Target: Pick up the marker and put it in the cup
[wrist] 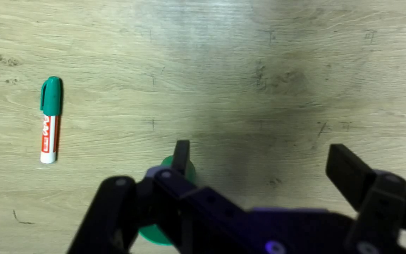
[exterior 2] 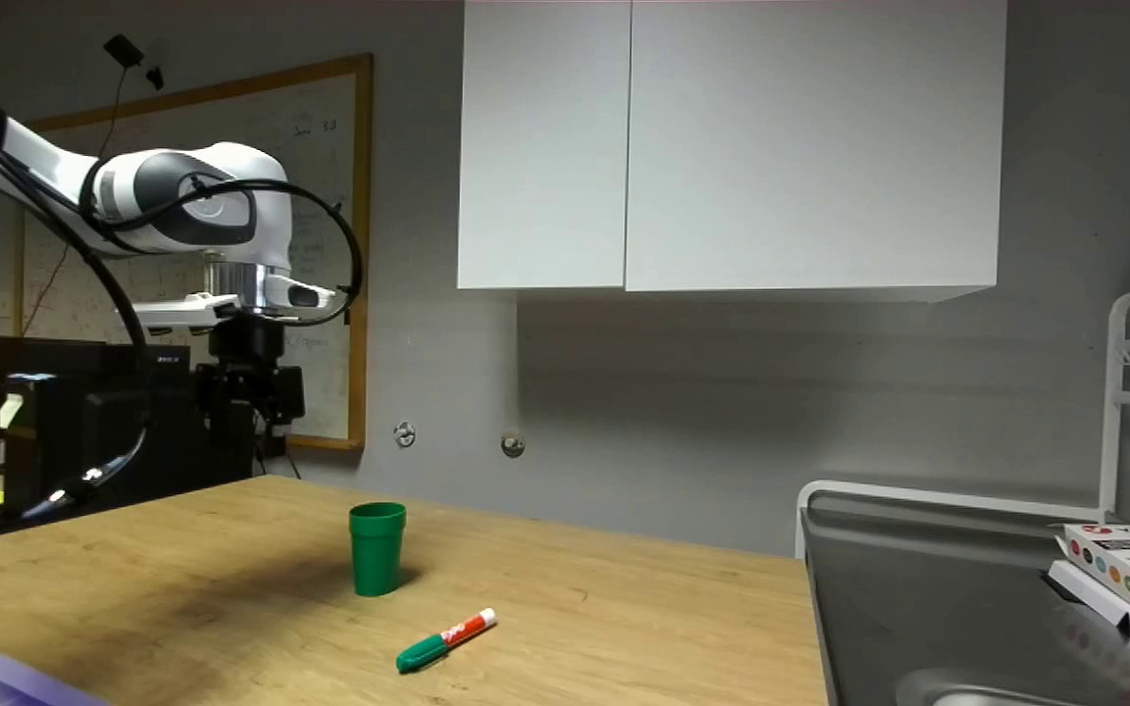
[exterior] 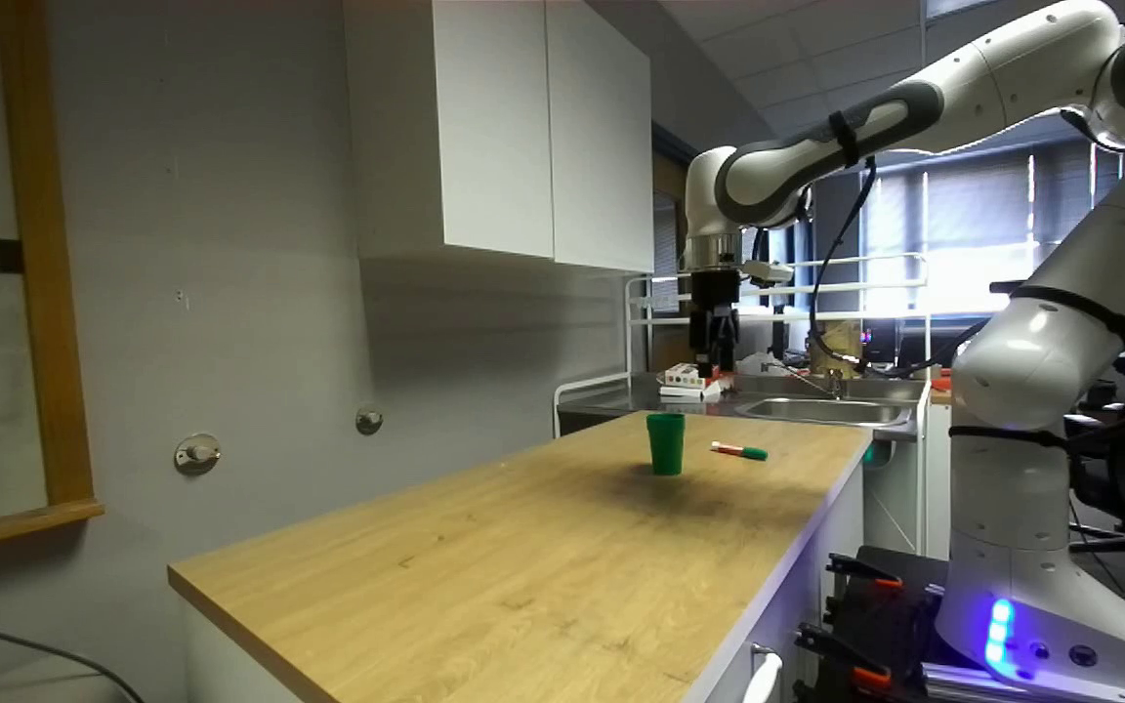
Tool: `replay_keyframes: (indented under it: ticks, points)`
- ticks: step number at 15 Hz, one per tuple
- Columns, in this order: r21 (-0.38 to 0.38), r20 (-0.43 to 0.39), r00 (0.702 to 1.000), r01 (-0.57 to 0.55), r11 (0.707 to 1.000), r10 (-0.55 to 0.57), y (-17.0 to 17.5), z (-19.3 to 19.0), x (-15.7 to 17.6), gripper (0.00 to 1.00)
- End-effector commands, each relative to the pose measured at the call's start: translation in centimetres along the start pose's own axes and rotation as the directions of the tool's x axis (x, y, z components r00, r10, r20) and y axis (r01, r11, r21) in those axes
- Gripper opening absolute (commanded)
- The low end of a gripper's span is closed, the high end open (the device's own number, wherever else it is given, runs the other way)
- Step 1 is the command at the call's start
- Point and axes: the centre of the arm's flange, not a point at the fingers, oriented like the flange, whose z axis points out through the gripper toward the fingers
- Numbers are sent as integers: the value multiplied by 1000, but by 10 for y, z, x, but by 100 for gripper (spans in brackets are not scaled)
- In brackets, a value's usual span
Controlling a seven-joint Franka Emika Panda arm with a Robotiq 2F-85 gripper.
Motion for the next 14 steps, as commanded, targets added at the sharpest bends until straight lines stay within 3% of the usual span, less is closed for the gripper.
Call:
replay_keyframes:
  ticks: [1,14]
  points:
    - [0,0,1000,0,1000,0,0,0,0,100]
    - [1,5,1000,3,1000,-3,3,0,4,100]
